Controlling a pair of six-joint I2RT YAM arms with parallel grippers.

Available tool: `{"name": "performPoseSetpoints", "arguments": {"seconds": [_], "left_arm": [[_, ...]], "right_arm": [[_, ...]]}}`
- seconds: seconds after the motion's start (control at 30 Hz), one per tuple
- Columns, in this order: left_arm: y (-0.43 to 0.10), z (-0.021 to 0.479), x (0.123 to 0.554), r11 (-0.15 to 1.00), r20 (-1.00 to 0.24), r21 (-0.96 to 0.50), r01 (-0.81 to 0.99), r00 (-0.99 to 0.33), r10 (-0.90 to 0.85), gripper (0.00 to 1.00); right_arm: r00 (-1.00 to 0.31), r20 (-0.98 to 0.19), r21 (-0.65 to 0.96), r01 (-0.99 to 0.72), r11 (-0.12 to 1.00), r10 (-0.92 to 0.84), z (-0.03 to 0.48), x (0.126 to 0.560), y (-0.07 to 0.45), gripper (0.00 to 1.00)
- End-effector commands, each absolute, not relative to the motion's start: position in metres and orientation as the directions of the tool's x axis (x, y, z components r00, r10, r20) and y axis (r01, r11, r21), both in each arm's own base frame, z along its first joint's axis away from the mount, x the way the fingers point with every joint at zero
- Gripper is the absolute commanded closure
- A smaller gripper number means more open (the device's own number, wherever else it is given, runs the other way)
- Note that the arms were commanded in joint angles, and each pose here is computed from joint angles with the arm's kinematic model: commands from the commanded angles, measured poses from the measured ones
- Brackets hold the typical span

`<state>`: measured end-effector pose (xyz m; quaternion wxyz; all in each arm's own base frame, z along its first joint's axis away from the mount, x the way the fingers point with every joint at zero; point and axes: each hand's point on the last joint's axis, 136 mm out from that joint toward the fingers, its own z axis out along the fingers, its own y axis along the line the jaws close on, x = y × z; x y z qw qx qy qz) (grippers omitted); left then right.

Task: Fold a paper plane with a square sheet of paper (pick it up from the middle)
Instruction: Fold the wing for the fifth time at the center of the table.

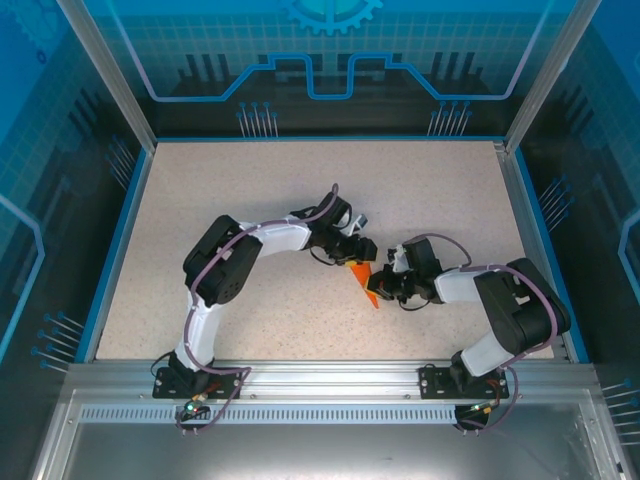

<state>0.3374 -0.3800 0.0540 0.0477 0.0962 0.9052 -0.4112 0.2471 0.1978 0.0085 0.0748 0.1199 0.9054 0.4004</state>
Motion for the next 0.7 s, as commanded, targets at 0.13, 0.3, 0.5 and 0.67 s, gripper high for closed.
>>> {"name": "performPoseSetpoints", "arguments": {"seconds": [0.13,0.3,0.5,0.67], "left_arm": [[-0.363,0.128,0.351,0.642,-0.381,-0.689,0.336,-0.922,0.073,0.44],[-0.359,0.108,0.34,0.632,-0.35,-0.711,0.308,-0.935,0.062,0.5],[-0.363,0.082,0.34,0.631,-0.309,-0.726,0.276,-0.949,0.06,0.53],[-0.363,0.065,0.341,0.644,-0.287,-0.721,0.257,-0.956,0.06,0.54]], "right_arm": [[-0.958,0.108,0.627,0.272,0.73,0.265,-0.037,0.207,0.172,1.0],[-0.956,0.124,0.63,0.282,0.724,0.264,-0.04,0.208,0.173,1.0],[-0.954,0.135,0.625,0.292,0.724,0.269,-0.043,0.206,0.171,1.0],[-0.951,0.139,0.626,0.3,0.72,0.276,-0.043,0.206,0.169,1.0]]}}
